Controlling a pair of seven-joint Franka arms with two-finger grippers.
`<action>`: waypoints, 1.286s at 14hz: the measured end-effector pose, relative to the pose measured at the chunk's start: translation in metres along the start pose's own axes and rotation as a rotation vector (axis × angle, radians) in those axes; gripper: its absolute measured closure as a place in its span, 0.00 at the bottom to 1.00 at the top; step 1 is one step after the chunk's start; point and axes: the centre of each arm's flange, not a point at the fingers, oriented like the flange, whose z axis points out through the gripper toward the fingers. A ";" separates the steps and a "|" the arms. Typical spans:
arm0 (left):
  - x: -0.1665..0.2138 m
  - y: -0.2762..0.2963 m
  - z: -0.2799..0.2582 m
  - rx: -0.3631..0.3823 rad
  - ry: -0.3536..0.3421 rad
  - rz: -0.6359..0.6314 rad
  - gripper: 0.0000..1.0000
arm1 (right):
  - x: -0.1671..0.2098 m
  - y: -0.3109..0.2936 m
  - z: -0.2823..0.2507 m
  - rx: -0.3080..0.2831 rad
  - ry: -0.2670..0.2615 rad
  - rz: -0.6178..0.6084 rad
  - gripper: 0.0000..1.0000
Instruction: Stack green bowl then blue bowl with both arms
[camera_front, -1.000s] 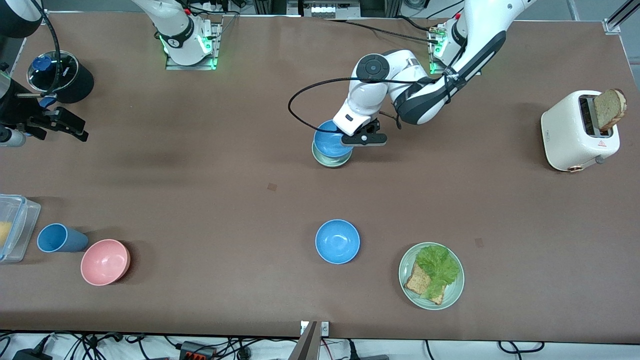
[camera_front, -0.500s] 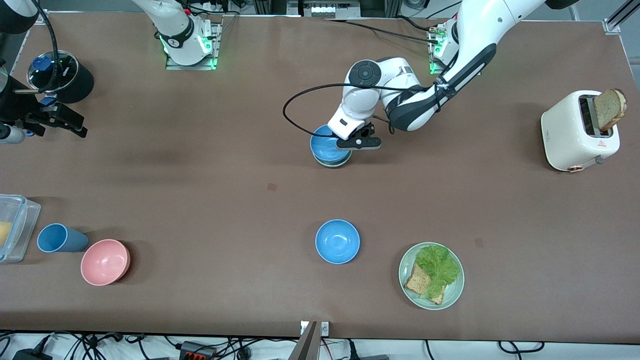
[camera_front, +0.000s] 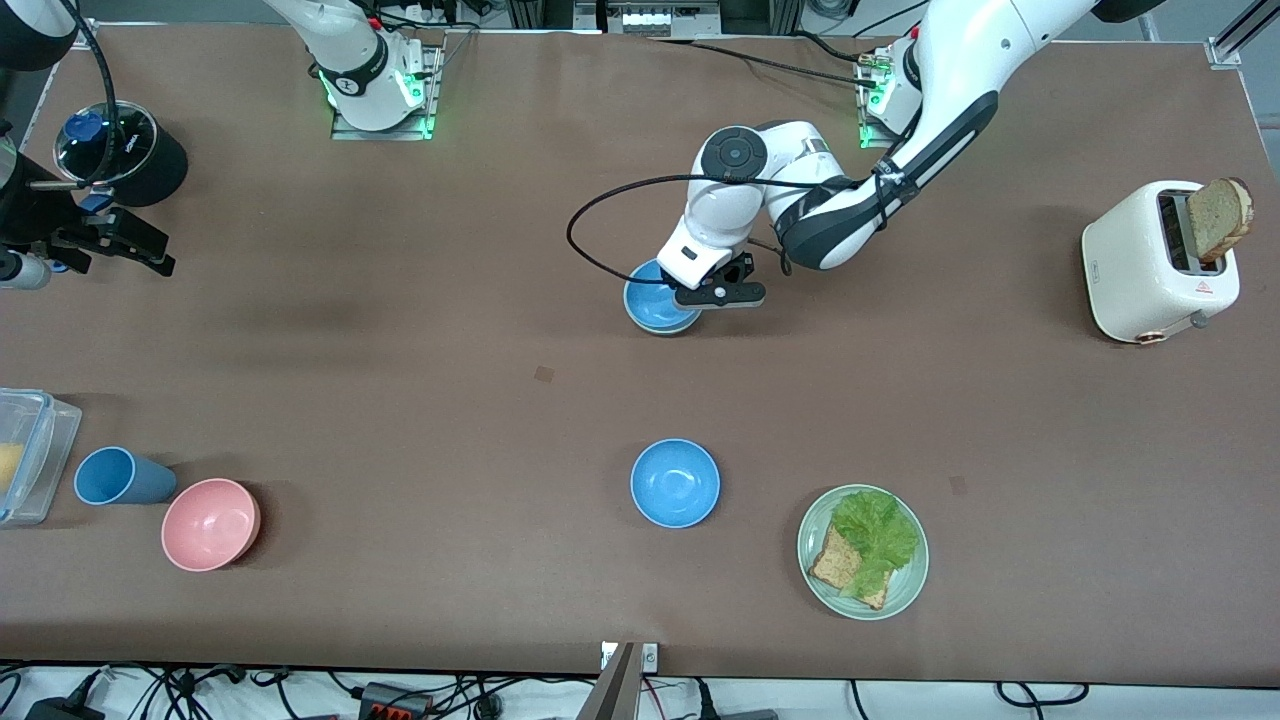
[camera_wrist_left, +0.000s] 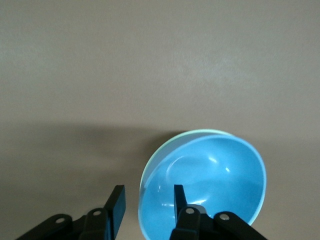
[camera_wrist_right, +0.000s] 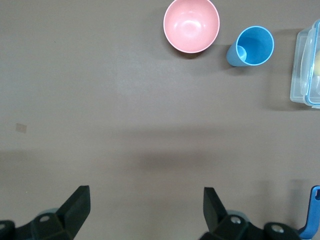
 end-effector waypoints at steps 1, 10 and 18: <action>0.005 -0.001 -0.003 -0.005 0.005 -0.008 0.53 | 0.000 0.002 0.000 0.000 0.000 0.003 0.00; 0.073 -0.044 -0.077 -0.057 0.036 -0.068 0.47 | -0.003 0.003 -0.002 0.000 -0.010 0.005 0.00; 0.123 -0.126 -0.116 -0.049 0.030 0.122 0.30 | -0.004 0.003 -0.001 0.001 -0.019 0.005 0.00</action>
